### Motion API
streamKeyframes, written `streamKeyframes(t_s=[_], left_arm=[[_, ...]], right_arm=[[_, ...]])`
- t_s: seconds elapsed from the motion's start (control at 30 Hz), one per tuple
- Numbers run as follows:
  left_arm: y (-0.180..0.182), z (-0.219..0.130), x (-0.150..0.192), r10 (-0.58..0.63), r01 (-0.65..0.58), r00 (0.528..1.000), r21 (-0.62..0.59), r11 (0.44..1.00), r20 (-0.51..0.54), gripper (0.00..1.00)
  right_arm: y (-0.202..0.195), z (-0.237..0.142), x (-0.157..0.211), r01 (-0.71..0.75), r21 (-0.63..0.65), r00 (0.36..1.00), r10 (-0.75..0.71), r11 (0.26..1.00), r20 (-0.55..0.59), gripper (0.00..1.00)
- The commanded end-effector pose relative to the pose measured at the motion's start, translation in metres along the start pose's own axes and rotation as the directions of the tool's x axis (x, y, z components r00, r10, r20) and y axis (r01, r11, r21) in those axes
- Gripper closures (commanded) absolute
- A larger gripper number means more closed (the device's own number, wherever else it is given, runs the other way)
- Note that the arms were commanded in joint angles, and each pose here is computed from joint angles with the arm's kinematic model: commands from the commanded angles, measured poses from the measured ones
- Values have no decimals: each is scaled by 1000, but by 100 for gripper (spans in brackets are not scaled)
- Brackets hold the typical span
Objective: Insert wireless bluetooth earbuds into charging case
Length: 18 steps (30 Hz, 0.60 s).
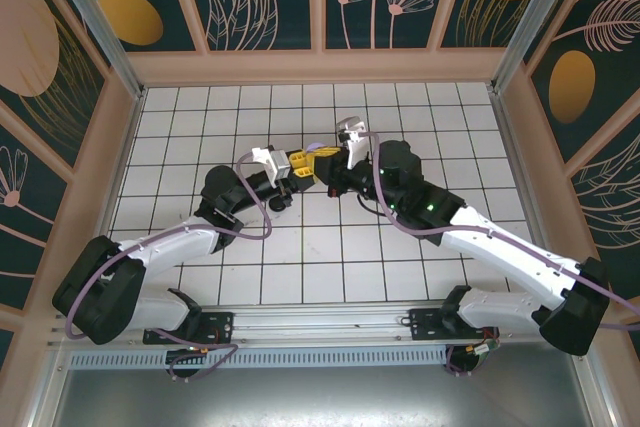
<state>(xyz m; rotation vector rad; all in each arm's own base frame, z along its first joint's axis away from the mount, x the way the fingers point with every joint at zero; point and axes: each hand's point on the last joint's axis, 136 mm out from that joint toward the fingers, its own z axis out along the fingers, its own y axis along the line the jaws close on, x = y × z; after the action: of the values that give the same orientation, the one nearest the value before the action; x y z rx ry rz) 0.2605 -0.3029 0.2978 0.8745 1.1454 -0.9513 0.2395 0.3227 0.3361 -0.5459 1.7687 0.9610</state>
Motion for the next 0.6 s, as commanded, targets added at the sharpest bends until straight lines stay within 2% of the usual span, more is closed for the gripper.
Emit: streamKeyframes(t_s=[0.0,0.3,0.57], left_arm=[[-2,4,-30,55,-56,995,11,998,85,100],[-3,4,-24,48,-50,996,16,999,77,100],[-4,3,-26,51,-52,995,20,998,83,100]], right_arm=[[-8,3,15,7,40,999,-5,999,-50,96],[23,-10,-52,8,-53,994,-2,999,105,96],[11,-7,-48,19,0,994,-19,1000,106,96]])
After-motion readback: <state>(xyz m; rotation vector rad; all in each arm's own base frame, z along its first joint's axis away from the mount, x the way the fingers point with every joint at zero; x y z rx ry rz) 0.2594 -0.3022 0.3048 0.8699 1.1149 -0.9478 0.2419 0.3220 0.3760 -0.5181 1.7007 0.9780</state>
